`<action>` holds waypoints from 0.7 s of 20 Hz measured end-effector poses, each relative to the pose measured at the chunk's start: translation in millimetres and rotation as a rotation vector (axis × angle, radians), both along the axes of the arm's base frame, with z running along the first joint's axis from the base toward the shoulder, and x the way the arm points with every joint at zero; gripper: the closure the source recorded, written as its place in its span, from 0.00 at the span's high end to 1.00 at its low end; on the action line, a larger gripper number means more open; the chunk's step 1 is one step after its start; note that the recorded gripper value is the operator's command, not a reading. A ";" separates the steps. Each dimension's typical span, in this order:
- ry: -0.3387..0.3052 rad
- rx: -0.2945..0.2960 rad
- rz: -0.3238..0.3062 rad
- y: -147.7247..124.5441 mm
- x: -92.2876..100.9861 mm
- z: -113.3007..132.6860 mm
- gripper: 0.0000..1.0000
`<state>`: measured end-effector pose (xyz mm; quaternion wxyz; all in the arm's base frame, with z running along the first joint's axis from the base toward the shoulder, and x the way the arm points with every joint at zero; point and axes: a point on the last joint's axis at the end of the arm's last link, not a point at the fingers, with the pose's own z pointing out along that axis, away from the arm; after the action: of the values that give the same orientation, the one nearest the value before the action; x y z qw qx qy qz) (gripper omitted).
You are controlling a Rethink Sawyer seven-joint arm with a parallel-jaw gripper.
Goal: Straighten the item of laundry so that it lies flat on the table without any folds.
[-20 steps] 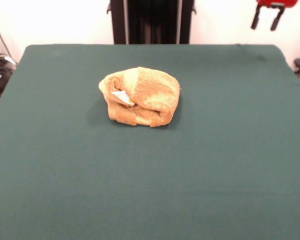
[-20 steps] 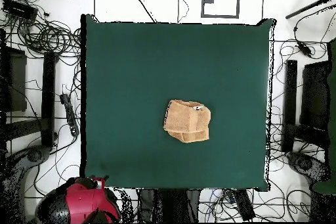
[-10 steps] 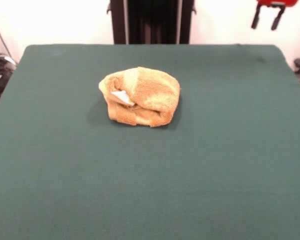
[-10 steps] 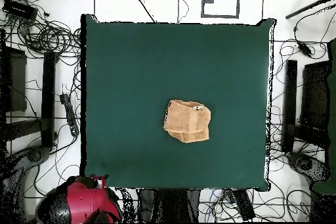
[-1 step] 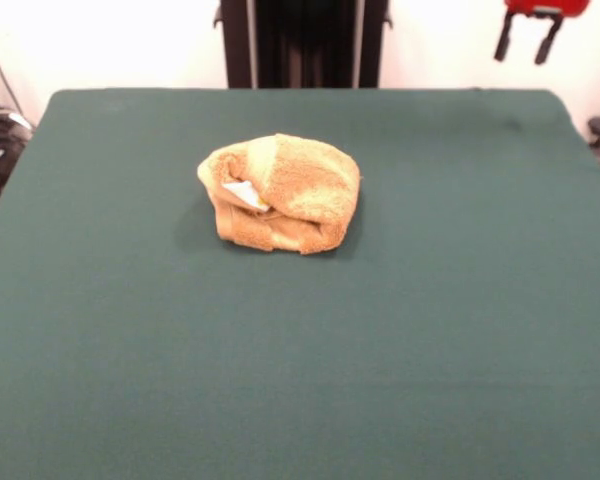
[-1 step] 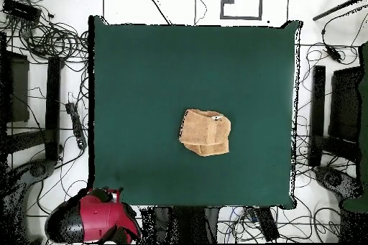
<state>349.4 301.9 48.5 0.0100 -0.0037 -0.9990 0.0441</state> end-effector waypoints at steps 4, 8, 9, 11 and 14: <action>0.001 -0.001 -0.001 -3.6 1.8 -0.2 1.00; 0.001 -0.001 0.000 -3.8 1.6 -0.2 1.00; 0.001 -0.002 0.001 -4.0 1.5 -0.3 1.00; 0.001 -0.002 0.003 -4.2 1.3 -0.3 1.00; 0.001 -0.002 0.000 -6.6 2.8 -0.4 1.00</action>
<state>352.2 295.2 48.1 0.0107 -0.0037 -0.9989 0.0453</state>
